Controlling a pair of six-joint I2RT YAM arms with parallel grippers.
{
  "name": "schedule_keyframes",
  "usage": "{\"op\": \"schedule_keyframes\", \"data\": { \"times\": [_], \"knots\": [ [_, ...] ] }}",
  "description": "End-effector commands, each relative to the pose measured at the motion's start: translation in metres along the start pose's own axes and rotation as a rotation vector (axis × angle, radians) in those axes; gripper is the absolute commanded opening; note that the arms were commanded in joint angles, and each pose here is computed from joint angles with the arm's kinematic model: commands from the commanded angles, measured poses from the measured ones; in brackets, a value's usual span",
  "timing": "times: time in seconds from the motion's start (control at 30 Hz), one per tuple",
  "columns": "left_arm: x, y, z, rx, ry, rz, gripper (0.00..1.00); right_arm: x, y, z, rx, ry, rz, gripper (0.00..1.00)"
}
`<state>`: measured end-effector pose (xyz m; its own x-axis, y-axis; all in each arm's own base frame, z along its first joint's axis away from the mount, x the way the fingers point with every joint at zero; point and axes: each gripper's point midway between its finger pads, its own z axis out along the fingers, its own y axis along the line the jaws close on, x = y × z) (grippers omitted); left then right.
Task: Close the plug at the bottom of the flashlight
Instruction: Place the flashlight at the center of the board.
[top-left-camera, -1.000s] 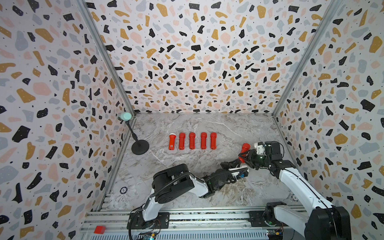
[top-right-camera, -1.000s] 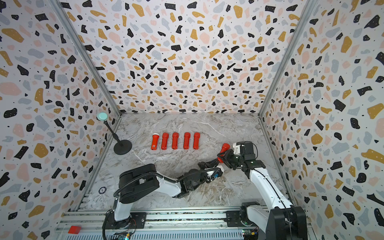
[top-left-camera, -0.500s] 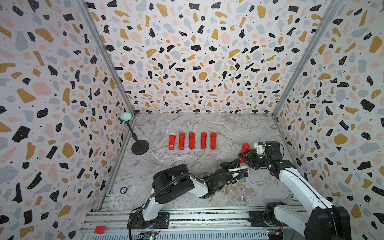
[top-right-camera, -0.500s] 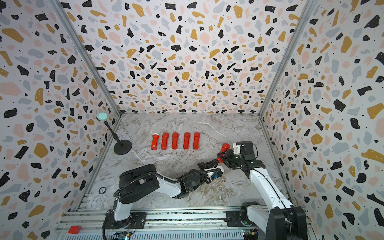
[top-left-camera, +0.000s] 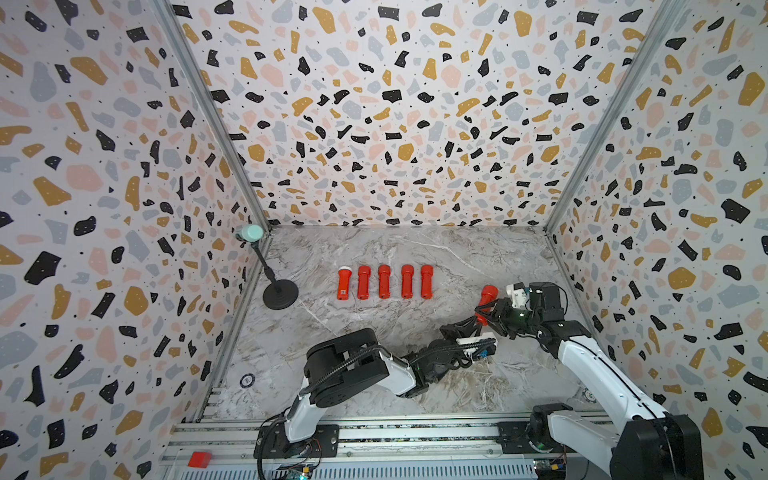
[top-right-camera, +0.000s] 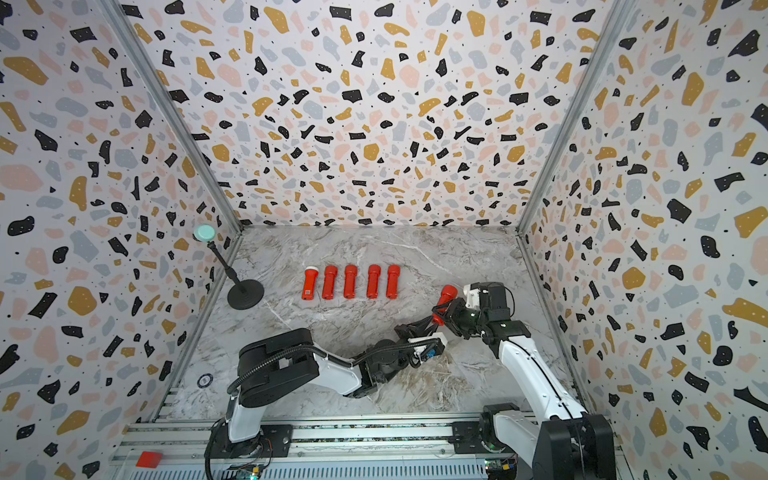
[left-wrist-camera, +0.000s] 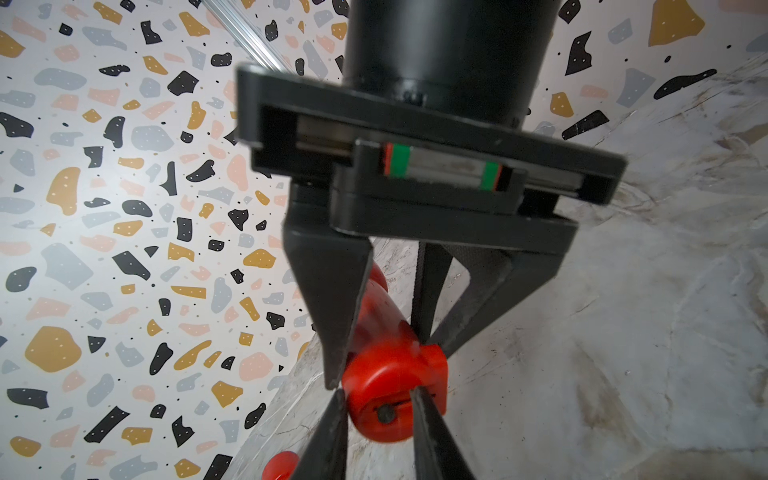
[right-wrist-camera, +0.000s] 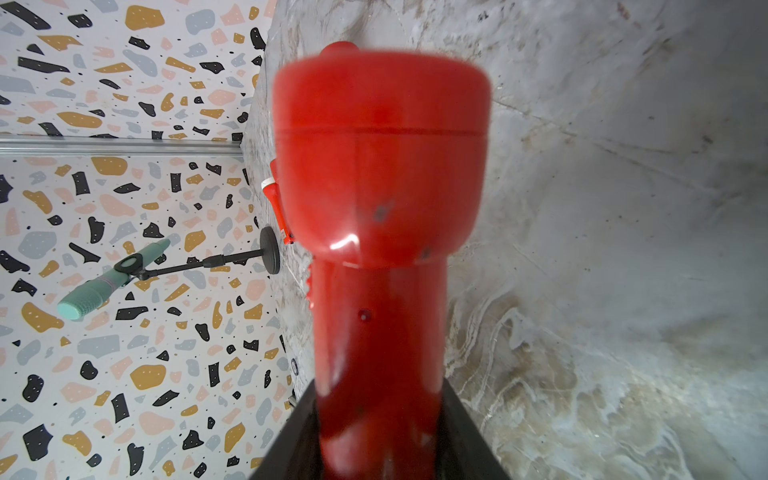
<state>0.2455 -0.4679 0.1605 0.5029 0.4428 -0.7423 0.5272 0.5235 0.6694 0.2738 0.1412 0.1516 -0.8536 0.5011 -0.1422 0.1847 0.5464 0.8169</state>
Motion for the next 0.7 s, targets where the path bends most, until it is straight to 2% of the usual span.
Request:
{"op": "schedule_keyframes", "data": {
  "times": [0.0, 0.13, 0.33, 0.57, 0.67],
  "knots": [
    [-0.022, 0.034, -0.003, -0.098, -0.066, -0.037, 0.32, 0.028, 0.011, -0.004, -0.050, 0.113, -0.018, 0.00],
    [-0.026, 0.041, -0.008, -0.115, -0.078, -0.047, 0.39, 0.021, 0.010, -0.005, -0.040, 0.091, -0.030, 0.00],
    [-0.038, 0.057, -0.019, -0.134, -0.109, -0.093, 0.57, 0.003, 0.009, -0.005, 0.022, 0.046, -0.098, 0.00],
    [-0.049, 0.087, -0.042, -0.188, -0.139, -0.197, 0.82, -0.018, 0.014, 0.000, 0.084, 0.012, -0.183, 0.00],
    [-0.048, 0.104, -0.053, -0.242, -0.131, -0.263, 0.98, -0.024, 0.023, 0.007, 0.119, 0.006, -0.249, 0.00]
  ]
}}
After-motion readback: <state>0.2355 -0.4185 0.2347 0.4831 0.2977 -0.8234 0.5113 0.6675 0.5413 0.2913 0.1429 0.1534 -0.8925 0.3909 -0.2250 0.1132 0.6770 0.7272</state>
